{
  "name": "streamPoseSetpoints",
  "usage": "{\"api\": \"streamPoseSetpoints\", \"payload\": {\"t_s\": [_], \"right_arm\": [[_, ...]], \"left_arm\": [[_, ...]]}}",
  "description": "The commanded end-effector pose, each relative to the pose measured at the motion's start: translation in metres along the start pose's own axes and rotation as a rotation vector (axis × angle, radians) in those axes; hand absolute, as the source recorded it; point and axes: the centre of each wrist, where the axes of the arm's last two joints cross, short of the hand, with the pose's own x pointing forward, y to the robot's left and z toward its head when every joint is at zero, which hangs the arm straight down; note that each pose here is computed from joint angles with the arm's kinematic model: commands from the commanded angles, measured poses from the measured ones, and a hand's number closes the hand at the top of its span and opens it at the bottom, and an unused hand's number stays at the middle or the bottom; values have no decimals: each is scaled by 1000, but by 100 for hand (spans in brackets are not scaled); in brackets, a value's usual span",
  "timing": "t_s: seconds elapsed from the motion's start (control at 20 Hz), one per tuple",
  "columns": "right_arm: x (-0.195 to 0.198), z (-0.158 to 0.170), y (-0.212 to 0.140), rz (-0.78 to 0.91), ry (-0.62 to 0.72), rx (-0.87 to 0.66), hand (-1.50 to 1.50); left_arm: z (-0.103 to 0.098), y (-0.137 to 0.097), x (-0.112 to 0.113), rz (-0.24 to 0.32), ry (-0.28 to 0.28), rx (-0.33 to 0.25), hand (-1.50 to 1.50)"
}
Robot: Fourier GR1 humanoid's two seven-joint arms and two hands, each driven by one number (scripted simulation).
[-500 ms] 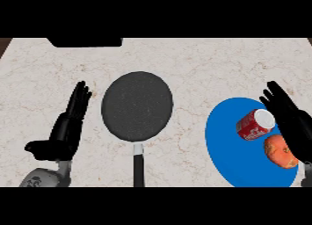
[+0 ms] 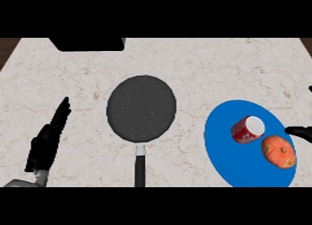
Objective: Pick the squash from the plate and place it in the pan
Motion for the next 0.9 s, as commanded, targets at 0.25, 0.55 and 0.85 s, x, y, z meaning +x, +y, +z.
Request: {"api": "streamPoseSetpoints", "payload": {"t_s": [0.25, 0.55, 0.85], "right_arm": [[7, 40, -106, 436, 183, 3, -150], [33, 32, -119, 589, 194, 214, -150], [70, 4, -97, 642, 219, 420, -150]], "left_arm": [[13, 8, 9, -51, 66, -14, 0], [7, 8, 25, -54, 74, -40, 0], [16, 6, 11, -61, 61, -27, 0]]}}
